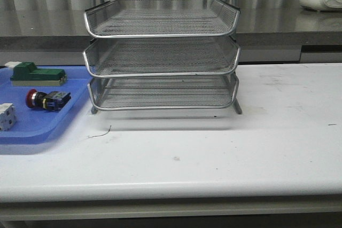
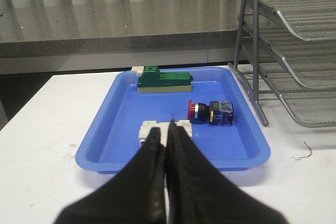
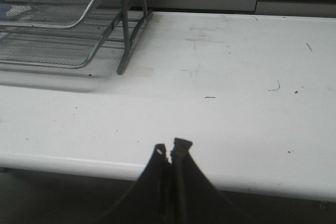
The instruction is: Place button on rack with both arms
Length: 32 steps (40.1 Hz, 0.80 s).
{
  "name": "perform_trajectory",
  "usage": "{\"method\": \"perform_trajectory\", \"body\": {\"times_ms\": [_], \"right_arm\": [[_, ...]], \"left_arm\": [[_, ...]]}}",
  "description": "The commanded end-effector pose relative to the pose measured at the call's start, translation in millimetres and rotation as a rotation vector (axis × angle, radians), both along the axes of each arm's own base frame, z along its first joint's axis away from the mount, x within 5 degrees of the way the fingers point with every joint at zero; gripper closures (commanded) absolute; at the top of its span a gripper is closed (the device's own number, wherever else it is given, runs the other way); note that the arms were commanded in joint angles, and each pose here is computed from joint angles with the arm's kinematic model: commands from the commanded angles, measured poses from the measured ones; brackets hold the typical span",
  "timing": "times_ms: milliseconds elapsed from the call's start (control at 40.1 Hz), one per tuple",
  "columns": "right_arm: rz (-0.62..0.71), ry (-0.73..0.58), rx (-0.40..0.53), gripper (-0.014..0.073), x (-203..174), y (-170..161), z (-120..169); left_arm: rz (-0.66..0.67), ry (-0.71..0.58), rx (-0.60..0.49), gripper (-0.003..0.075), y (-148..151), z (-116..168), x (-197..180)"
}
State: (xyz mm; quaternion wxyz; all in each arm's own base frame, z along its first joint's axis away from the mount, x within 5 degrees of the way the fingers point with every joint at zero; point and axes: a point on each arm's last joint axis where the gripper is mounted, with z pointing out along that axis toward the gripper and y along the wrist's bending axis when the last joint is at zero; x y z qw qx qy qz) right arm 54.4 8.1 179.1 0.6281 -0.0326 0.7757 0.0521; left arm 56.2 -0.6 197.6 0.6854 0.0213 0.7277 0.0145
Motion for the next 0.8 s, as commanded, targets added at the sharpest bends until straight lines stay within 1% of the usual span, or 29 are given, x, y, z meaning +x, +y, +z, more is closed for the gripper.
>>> {"method": "perform_trajectory", "body": {"times_ms": [0, 374, 473, 598, 673, 772], "right_arm": [[-0.017, -0.104, -0.006, 0.0656, 0.1, -1.5, 9.7], [-0.018, -0.106, -0.006, 0.0656, 0.1, -1.5, 9.9], [-0.019, -0.115, -0.005, 0.0656, 0.2, -1.6, 10.7], [-0.026, -0.173, 0.012, 0.0656, 0.6, -2.1, 16.4], [-0.033, -0.240, 0.018, 0.0656, -0.2, -2.7, 27.1], [-0.037, -0.324, 0.027, 0.0656, -3.5, -3.4, 46.8]], "left_arm": [[0.004, -0.094, -0.015, 0.0739, 0.3, 5.7, -1.2], [0.004, -0.097, -0.015, 0.0739, 0.3, 5.9, -1.2], [0.006, -0.138, 0.009, 0.0739, 0.5, 9.7, -1.4], [0.009, -0.238, 0.008, 0.0739, 0.7, 18.7, -2.5], [0.012, -0.368, 0.004, 0.0739, 0.9, 31.5, -5.6], [0.014, -0.480, -0.024, 0.0739, 1.6, 52.1, -11.6]]}}
